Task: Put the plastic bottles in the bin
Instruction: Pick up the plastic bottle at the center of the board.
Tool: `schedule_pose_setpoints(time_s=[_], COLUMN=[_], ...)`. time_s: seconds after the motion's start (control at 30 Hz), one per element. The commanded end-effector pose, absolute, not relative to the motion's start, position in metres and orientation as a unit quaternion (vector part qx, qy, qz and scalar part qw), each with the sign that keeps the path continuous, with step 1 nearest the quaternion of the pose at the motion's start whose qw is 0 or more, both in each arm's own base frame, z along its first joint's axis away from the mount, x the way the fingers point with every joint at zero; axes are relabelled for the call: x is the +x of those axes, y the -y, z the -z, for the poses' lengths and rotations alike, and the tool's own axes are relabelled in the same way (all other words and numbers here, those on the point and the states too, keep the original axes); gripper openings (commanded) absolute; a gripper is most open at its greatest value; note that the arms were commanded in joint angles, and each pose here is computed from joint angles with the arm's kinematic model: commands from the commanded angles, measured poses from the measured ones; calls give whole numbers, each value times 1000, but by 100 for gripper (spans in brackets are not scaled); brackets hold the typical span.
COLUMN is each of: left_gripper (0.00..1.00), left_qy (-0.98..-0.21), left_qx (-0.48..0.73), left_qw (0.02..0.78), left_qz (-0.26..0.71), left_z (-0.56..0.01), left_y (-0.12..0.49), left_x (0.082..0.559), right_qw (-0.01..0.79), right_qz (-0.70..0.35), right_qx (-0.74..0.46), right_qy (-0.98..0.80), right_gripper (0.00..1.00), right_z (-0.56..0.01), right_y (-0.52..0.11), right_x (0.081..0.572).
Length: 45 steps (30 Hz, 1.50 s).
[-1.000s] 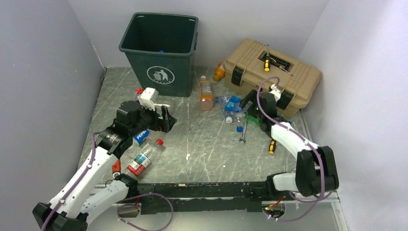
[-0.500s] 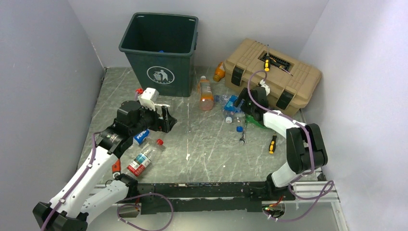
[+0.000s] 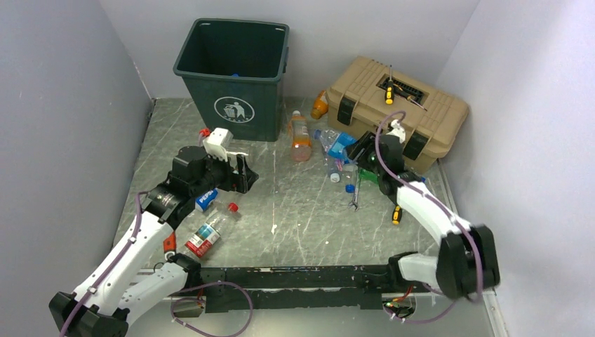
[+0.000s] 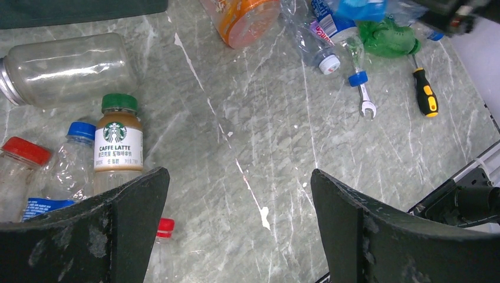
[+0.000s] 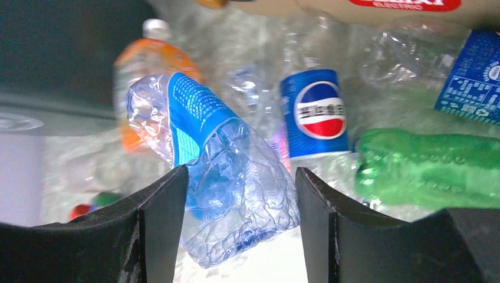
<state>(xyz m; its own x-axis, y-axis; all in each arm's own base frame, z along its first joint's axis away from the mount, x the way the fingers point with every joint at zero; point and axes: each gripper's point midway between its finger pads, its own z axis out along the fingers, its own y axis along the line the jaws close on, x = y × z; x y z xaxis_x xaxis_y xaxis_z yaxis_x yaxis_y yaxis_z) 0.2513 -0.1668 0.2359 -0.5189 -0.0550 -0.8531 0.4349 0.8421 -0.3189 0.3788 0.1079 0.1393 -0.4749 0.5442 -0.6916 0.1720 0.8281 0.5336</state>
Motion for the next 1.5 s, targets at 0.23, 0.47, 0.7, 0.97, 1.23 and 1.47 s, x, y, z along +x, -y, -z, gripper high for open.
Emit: schedule_pose_setpoints(time_s=[0.23, 0.47, 0.7, 0.97, 1.23, 1.47], left_gripper=[99, 100, 99, 99, 84, 40], left_qy=[-772, -596, -519, -491, -521, -540], left_qx=[7, 39, 83, 129, 139, 152], left_qw=[520, 556, 576, 624, 620, 592], left_qz=[365, 578, 625, 594, 569, 579], left_z=[-276, -348, -370, -383, -380, -369], left_y=[183, 225, 247, 267, 277, 288], left_x=[262, 241, 233, 226, 241, 242], right_qw=[563, 575, 559, 534, 520, 521], right_qz=[-452, -570, -613, -614, -626, -617], right_qx=[77, 62, 138, 197, 136, 118], right_qy=[-688, -584, -540, -547, -565, -577], right_gripper=[0, 0, 0, 0, 0, 0], right_z=[-259, -299, -299, -289, -295, -291], right_y=[-187, -201, -204, -216, -250, -254], right_x=[261, 222, 220, 225, 214, 209])
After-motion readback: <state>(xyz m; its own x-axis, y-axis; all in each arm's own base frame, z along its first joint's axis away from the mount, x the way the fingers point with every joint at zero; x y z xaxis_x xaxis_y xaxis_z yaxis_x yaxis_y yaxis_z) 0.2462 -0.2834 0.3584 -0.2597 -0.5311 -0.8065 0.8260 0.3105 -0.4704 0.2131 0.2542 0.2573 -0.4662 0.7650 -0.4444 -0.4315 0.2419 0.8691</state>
